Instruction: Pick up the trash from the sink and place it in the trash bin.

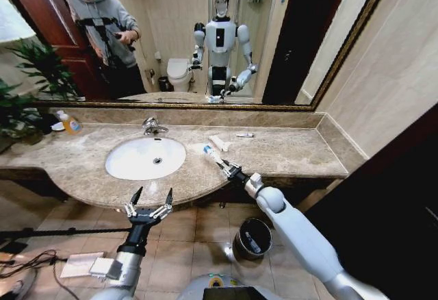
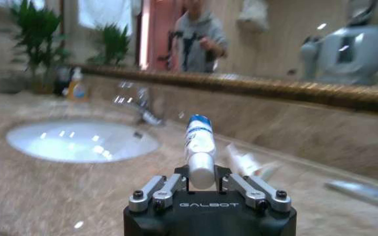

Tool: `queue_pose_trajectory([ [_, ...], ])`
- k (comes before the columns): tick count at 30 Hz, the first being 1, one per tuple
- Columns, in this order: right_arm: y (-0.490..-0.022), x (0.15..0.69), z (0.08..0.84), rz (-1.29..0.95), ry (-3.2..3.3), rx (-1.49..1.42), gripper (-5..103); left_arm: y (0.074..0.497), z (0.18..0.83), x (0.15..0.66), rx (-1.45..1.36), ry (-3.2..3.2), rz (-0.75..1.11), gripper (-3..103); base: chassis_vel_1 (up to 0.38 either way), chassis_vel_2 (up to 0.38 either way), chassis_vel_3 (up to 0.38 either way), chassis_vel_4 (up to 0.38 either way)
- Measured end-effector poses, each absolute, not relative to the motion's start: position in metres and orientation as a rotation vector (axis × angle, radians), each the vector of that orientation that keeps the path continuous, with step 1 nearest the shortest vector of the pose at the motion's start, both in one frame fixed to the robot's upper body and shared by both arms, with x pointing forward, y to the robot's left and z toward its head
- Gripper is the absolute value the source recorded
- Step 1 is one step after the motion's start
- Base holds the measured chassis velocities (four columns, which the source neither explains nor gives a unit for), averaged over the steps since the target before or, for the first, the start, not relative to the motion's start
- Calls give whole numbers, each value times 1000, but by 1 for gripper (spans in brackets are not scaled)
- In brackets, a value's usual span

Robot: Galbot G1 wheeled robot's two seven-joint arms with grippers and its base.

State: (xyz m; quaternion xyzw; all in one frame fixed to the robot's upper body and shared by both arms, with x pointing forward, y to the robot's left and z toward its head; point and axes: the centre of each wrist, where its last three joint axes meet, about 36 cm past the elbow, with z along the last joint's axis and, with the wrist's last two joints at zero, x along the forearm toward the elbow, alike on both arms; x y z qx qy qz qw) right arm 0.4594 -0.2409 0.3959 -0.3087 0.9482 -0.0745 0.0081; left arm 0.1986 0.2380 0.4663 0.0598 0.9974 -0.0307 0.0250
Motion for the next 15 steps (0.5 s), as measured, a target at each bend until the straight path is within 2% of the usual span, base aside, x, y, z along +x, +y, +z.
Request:
queue_pose_trajectory([
  [5,-275,419,407,-119,2910,-846,23,238,466,199,185,3084,-95,100,0,0,0,0],
  [8,-310,374,397,-58,2932,-702,23,238,466,199,184,3084,-95,100,0,0,0,0],
  [10,-312,372,396,-57,2934,-693,23,238,466,199,184,3084,-95,100,0,0,0,0],
  [15,-348,320,359,-70,2994,-609,23,238,466,199,184,3084,-95,100,0,0,0,0],
])
